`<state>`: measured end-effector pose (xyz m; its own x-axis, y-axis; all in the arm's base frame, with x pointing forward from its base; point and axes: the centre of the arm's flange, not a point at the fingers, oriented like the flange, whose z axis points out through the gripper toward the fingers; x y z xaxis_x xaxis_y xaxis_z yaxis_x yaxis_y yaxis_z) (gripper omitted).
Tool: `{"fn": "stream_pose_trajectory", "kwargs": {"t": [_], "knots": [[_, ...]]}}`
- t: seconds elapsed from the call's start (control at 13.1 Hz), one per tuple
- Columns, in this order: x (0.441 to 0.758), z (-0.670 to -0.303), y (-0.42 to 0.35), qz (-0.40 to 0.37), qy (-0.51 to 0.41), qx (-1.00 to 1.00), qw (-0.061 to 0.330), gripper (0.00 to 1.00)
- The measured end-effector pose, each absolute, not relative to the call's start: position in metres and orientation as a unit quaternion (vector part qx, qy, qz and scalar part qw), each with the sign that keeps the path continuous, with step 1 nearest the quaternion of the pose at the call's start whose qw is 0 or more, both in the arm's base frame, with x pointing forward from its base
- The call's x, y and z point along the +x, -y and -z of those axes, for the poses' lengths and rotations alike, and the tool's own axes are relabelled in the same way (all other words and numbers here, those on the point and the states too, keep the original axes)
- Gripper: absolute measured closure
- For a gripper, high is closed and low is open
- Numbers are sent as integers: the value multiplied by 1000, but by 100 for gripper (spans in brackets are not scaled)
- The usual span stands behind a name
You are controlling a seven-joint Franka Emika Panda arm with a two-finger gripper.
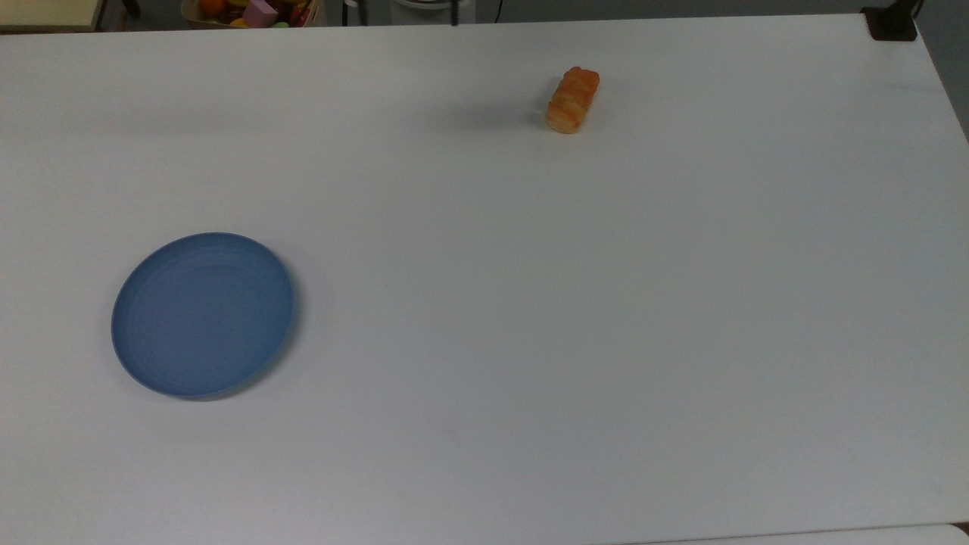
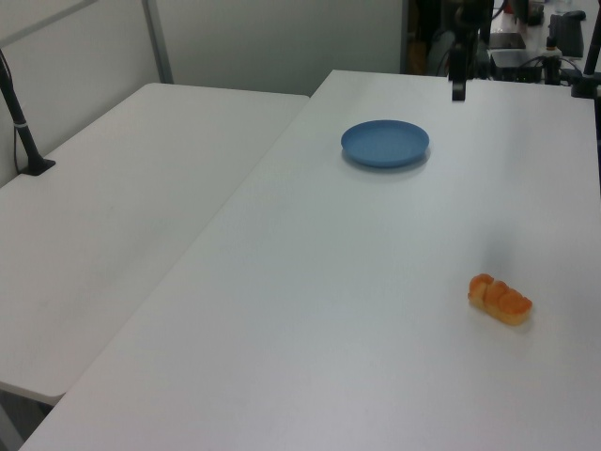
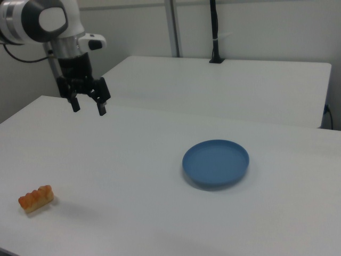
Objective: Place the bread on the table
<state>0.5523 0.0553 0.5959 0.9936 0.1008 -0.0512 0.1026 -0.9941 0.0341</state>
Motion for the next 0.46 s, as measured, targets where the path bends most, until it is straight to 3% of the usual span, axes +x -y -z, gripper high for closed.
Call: {"fn": "stream_pose_trajectory", "kwargs": {"t": [0.46], "knots": [[542, -629, -7, -1, -27, 1000, 16, 0]]}}
